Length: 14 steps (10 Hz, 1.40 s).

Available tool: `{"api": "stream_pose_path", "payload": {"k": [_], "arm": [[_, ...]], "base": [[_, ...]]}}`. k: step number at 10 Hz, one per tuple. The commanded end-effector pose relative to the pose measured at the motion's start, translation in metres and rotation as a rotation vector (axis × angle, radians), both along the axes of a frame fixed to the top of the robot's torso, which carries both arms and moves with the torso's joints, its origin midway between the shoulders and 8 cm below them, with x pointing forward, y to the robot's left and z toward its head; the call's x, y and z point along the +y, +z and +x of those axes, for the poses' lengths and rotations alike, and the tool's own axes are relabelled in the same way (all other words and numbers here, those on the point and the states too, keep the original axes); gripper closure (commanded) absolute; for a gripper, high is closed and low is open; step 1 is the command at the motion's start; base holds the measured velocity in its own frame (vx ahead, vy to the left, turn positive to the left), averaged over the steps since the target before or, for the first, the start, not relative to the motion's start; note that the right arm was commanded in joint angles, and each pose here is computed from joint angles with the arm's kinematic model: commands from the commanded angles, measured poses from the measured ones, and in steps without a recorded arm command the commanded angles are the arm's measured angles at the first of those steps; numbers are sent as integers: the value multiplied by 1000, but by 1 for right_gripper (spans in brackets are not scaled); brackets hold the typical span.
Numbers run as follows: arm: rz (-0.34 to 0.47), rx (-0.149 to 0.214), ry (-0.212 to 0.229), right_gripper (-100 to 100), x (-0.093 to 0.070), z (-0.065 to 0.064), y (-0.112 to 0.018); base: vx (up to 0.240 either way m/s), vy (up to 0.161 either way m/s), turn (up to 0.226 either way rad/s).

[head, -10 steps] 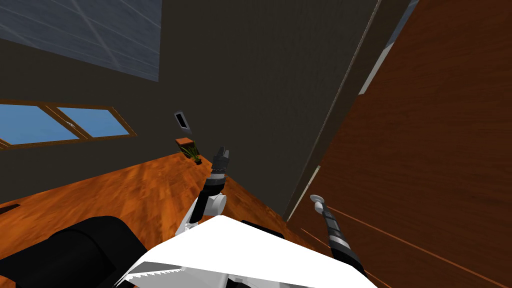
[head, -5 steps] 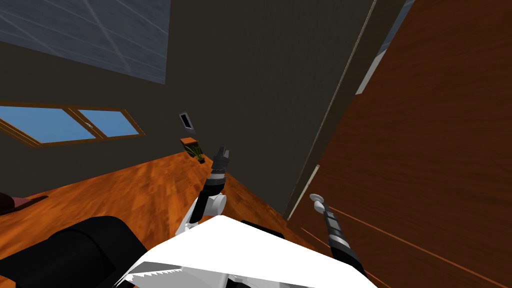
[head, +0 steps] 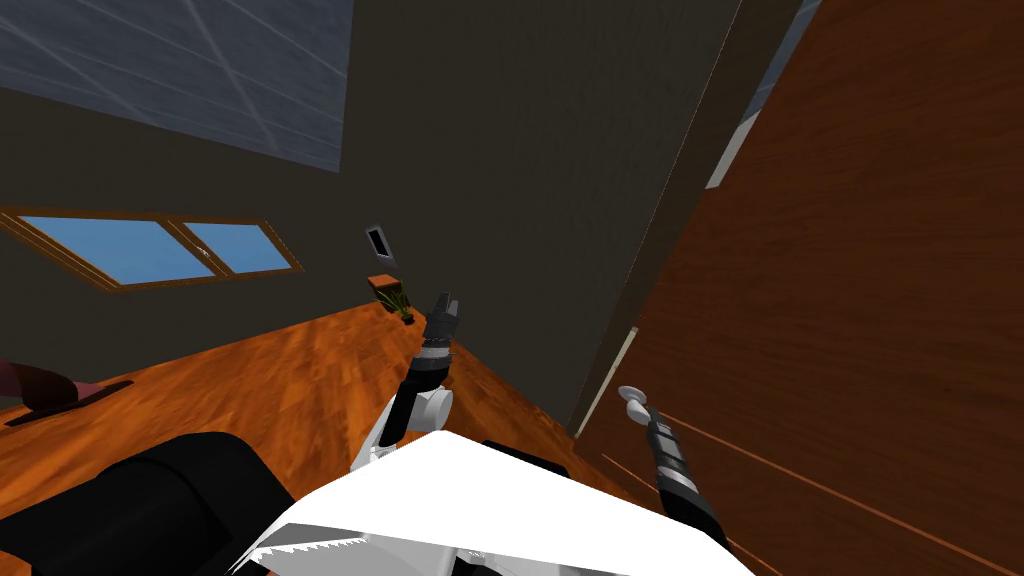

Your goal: Pull the door open

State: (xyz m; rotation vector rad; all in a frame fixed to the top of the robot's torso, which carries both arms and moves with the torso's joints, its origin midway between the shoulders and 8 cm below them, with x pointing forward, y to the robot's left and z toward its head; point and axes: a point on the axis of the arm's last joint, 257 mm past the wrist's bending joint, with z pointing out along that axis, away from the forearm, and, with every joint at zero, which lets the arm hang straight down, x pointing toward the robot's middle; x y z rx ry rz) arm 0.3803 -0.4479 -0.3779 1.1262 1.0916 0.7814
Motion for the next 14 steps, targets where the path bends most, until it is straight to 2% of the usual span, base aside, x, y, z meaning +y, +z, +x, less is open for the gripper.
{"api": "stream_pose_path", "payload": {"k": [1, 4, 6, 7, 8, 9, 10, 11, 13, 14], "arm": [[69, -25, 17, 100, 12, 6, -2], [124, -42, 14, 100, 11, 8, -2], [213, -72, 7, 100, 9, 10, -2], [227, -77, 8, 100, 9, 10, -2], [274, -93, 5, 100, 9, 12, -2], [278, -94, 5, 100, 9, 12, -2], [329, -111, 2, 100, 8, 13, -2], [329, -111, 2, 100, 8, 13, -2], [415, -140, -6, 100, 6, 16, -3], [431, -146, -5, 100, 6, 16, -3]], "base": [[-47, -14, 76], [-42, -12, 41], [-51, -11, 83], [-64, -13, 47], [-65, -20, 69], [-40, -18, 35], [-50, -12, 64], [-44, -6, 39], [-60, -13, 64], [-56, -6, 54]]}}
